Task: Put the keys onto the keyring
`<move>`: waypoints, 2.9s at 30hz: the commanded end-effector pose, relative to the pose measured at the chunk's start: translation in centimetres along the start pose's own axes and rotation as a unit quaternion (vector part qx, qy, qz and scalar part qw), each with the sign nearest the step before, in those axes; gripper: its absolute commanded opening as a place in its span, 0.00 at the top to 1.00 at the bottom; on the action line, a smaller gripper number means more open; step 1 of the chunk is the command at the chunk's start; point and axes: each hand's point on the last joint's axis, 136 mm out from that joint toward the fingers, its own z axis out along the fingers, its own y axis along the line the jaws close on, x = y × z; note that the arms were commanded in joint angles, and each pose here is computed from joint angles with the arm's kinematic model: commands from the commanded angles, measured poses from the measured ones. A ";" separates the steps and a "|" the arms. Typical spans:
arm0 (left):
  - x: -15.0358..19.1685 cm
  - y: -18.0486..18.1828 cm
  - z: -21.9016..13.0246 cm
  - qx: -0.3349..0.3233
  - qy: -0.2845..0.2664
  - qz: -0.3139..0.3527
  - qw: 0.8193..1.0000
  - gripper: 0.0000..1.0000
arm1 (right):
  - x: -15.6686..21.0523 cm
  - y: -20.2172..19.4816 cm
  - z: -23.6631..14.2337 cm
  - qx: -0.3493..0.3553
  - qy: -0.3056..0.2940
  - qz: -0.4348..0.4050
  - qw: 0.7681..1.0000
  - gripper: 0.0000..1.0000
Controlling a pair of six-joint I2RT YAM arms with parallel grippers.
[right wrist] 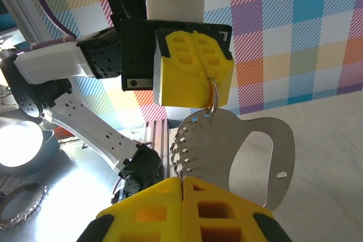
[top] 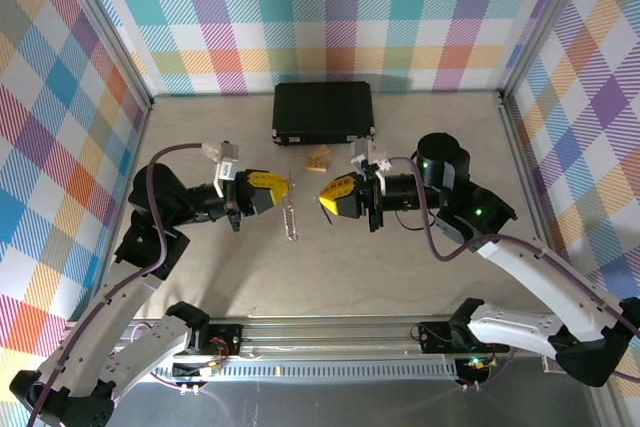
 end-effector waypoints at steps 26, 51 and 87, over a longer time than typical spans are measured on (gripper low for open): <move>-2.2 -1.2 0.2 0.037 -0.032 0.032 0.998 1.00 | -4.9 0.2 0.5 0.067 -0.075 -0.060 0.993 1.00; -0.2 -0.6 0.6 0.036 -0.007 0.021 0.999 1.00 | -5.1 -0.7 2.0 0.076 -0.067 -0.065 0.993 1.00; 2.5 -1.6 0.0 0.030 0.056 0.116 0.991 1.00 | -0.4 -0.2 2.6 0.047 0.014 -0.057 0.997 1.00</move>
